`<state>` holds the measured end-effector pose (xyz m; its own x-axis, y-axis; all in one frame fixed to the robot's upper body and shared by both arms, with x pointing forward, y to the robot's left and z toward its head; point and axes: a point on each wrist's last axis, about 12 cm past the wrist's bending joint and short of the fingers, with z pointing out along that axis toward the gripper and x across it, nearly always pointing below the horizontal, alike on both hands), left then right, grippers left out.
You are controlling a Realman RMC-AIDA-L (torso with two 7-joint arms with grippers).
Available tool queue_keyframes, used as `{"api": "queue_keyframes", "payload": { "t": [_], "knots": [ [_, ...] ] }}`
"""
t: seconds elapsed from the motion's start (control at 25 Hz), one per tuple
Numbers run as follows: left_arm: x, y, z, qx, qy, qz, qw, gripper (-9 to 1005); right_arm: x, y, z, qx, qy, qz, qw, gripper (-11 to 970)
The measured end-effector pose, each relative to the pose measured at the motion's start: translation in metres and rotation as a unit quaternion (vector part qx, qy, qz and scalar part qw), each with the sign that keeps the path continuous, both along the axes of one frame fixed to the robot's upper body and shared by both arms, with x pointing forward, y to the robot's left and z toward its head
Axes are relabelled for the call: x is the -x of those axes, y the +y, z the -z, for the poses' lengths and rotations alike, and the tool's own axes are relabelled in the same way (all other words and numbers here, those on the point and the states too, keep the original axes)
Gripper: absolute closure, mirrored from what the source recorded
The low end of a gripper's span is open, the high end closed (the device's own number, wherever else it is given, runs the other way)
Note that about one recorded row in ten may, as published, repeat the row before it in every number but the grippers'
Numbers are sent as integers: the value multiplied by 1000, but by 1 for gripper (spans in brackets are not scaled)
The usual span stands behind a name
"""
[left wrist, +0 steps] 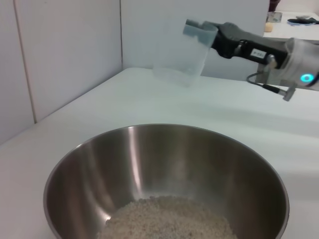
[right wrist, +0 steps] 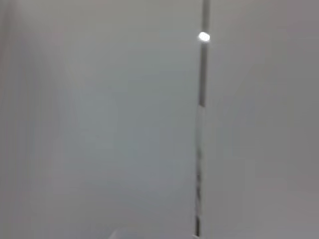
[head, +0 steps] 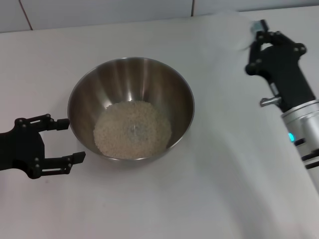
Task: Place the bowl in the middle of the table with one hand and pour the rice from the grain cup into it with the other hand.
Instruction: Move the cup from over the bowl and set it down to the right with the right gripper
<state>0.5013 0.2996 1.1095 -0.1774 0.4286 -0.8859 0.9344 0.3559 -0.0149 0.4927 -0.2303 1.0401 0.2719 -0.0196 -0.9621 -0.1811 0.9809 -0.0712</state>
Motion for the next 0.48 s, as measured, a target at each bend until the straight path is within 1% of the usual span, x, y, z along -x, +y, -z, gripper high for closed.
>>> {"api": "queue_keyframes", "payload": {
  "t": [0.04,0.08,0.12,0.16,0.2,0.28,0.32,0.36,0.4,0.48],
  "knots": [
    [0,0,0,0,0,1,1000,162,-4,-7,4,-1,12,1,1000,942],
    [0,-1,0,0,0,1,1000,162,-10,-17,10,-4,40,-2,999,942],
    [0,-1,0,0,0,1,1000,162,-10,-17,10,-4,40,-2,999,942],
    [0,-1,0,0,0,1,1000,162,-18,-22,17,-1,74,-9,997,942],
    [0,-1,0,0,0,1,1000,162,-18,-22,17,-1,74,-9,997,942],
    [0,-1,0,0,0,2,1000,162,-28,-21,24,17,115,-18,993,942],
    [0,-1,0,0,0,2,1000,162,-28,-21,24,17,115,-18,993,942],
    [0,-1,0,0,0,2,1000,162,-32,-19,28,30,136,-24,990,942],
    [-1,-1,0,0,-1,2,1000,162,-32,-19,28,30,136,-24,990,942],
    [-1,-1,-1,0,-2,2,1000,162,-37,-13,32,51,156,-42,985,942]
  ]
}}
